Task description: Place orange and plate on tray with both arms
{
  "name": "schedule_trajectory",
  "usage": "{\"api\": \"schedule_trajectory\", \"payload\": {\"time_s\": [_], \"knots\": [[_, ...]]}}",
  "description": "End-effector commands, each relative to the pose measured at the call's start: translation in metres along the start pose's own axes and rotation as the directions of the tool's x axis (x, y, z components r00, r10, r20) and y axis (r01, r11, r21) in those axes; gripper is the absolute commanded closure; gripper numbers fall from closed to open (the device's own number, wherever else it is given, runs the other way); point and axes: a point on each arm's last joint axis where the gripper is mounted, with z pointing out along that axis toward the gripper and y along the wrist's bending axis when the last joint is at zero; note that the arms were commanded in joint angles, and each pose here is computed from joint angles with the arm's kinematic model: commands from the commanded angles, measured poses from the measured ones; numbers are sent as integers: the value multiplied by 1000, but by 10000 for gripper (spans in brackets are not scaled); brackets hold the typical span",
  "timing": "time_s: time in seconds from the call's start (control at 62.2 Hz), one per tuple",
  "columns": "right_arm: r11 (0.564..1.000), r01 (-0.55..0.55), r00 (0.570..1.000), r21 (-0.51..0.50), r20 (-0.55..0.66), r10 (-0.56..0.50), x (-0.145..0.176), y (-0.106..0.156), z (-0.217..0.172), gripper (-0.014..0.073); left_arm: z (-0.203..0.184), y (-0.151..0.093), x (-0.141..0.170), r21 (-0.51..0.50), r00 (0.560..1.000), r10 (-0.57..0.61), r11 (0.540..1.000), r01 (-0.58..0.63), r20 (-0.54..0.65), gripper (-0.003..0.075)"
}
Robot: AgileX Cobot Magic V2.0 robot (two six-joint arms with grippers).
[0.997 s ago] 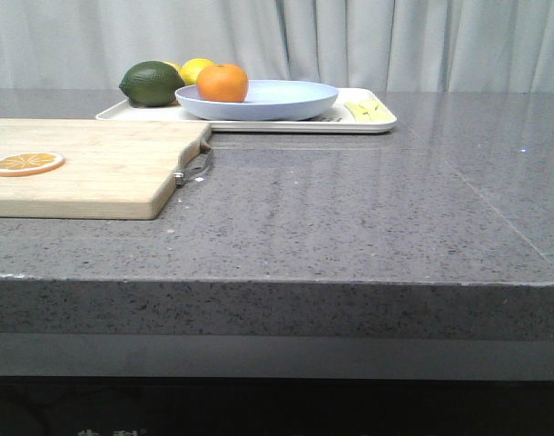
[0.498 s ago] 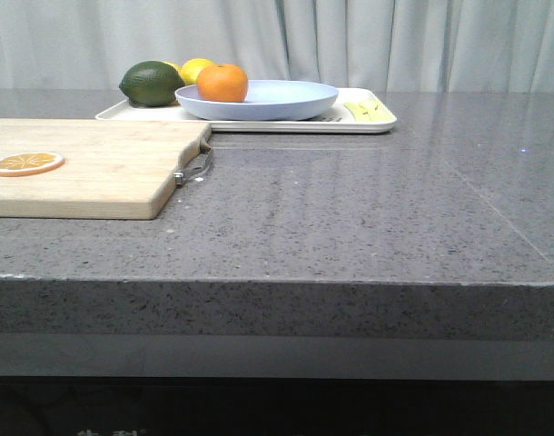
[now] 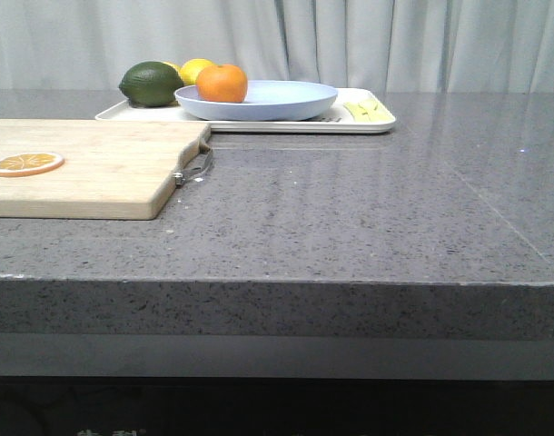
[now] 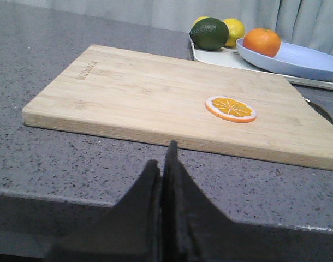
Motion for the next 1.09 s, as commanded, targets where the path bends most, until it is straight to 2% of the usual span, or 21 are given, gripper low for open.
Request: {"api": "schedule_trajectory", "payload": {"time_s": [0.0,0.113,0.289,1.077], "knots": [[1000,13,994,10,112,-14,1,0,6,655,-2,-1,-7,12,995,-18,1000,17,99,738],[1000,-8,996,4,86,7,29,1,13,655,-2,-1,-7,12,995,-18,1000,17,99,738],[1000,-8,999,3,39,7,56,2,17,655,-2,-1,-7,12,995,-18,1000,17,99,738],[1000,-8,998,3,55,7,59,2,6,655,-2,-1,-7,12,995,-18,1000,17,99,738]]}}
